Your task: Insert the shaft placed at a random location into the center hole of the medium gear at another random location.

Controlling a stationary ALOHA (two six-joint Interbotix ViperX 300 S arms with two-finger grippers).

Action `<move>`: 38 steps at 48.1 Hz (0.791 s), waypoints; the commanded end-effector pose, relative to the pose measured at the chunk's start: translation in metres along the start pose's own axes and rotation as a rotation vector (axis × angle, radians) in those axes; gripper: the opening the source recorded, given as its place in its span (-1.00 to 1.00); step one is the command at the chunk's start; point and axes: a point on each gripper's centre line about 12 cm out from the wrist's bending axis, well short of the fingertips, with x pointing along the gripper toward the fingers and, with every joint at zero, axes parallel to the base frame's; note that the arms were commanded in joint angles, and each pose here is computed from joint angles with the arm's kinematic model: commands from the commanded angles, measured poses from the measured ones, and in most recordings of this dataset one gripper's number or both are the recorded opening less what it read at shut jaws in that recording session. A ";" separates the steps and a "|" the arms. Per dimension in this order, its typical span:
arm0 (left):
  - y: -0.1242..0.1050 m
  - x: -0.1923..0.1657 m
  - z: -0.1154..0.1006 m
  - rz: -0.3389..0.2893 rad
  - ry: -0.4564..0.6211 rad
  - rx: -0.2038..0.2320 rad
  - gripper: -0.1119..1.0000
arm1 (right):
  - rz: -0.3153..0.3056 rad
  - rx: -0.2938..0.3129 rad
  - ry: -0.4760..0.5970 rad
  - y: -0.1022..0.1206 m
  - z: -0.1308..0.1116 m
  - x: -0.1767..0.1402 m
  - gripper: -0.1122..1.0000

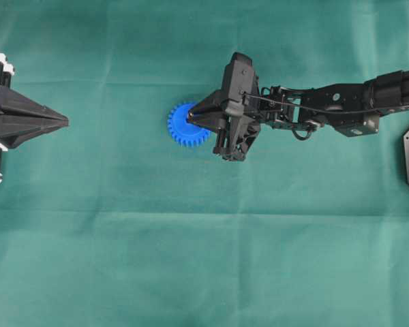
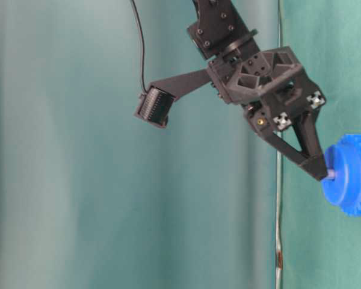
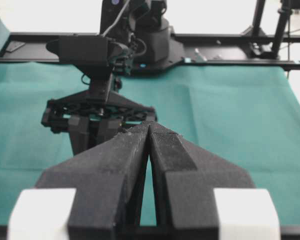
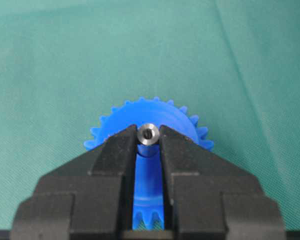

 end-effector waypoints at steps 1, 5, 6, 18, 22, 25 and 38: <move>0.000 0.003 0.010 0.001 -0.026 0.001 -0.79 | -0.004 0.012 -0.045 -0.001 0.013 0.002 -0.54; 0.000 0.003 0.010 -0.001 -0.028 0.002 -0.79 | -0.005 0.011 -0.040 -0.002 0.012 0.004 -0.54; 0.000 0.003 0.010 0.001 -0.026 0.001 -0.79 | -0.003 0.010 -0.038 -0.001 0.012 0.004 -0.54; 0.000 0.003 0.010 0.001 -0.025 0.003 -0.79 | -0.003 0.009 -0.028 -0.001 0.011 0.006 -0.54; 0.000 0.003 0.009 -0.001 -0.023 0.003 -0.79 | -0.002 0.008 -0.020 -0.001 0.010 0.006 -0.54; 0.000 0.003 0.010 0.001 -0.025 0.003 -0.79 | -0.004 0.010 -0.022 -0.002 0.012 0.006 -0.54; 0.000 0.003 0.010 -0.001 -0.026 0.003 -0.79 | -0.002 0.014 -0.049 -0.001 0.022 0.004 -0.02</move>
